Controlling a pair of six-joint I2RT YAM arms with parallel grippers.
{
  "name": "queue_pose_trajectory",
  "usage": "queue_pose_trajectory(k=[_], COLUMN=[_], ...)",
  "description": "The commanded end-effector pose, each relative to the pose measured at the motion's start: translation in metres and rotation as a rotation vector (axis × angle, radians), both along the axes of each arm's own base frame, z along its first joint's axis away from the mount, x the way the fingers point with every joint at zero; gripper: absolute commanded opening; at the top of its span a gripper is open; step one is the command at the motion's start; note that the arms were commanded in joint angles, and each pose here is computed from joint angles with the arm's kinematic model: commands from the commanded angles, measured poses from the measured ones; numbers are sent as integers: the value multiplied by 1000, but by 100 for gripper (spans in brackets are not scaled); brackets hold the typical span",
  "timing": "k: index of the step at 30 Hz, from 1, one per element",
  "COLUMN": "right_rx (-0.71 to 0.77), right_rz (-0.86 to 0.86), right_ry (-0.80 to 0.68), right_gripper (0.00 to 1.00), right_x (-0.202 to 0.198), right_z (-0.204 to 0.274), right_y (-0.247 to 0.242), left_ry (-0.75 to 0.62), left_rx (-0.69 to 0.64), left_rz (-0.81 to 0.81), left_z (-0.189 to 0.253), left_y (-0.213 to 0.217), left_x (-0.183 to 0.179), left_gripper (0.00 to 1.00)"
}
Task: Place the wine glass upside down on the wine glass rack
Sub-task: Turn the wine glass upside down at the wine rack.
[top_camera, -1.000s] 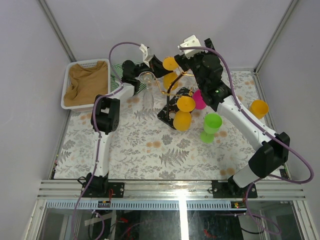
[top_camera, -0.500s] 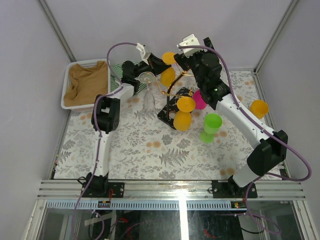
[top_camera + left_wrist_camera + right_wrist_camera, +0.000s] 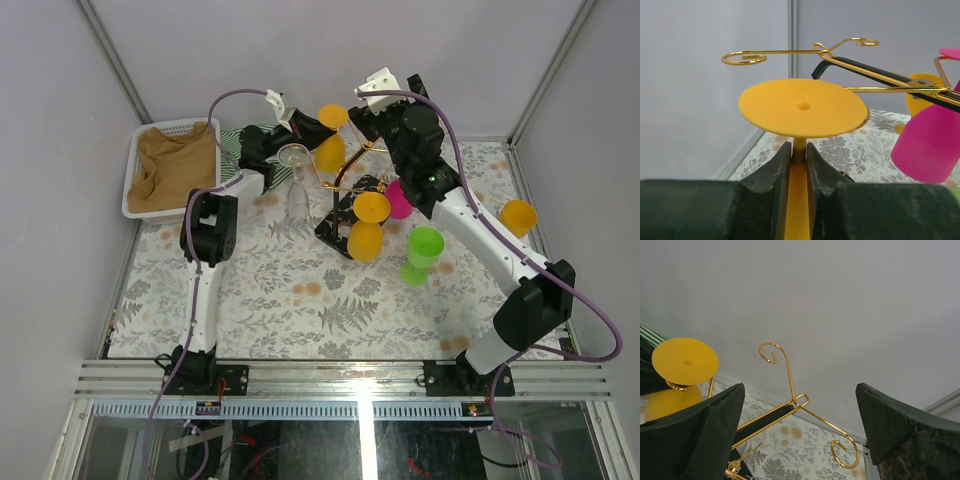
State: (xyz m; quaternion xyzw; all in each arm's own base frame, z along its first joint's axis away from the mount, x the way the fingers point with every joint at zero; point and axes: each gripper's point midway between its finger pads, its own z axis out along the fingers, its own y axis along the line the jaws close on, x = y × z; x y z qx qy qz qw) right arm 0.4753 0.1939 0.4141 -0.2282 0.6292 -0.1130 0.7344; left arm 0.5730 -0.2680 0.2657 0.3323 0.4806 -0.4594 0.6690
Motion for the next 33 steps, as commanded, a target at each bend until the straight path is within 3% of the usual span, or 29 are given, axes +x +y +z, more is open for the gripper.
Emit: queue_pose_trajectory(k=[1, 22, 30, 33], right_rx=[44, 62, 58, 59], right_rz=[10, 19, 16, 15], right_ry=[-76, -67, -63, -63], right_gripper=[99, 99, 99, 99], right_x=[0, -3, -3, -3], right_z=[32, 29, 25, 24], right_y=[-1, 0, -1, -1], left_ry=[-93, -86, -79, -75], left_rx=[-3, 42, 46, 47], left_rz=[30, -74, -116, -128], left_z=[25, 16, 17, 17], left_y=[13, 7, -3, -5], left_x=[-10, -44, -53, -57], left_gripper=[0, 0, 8, 17])
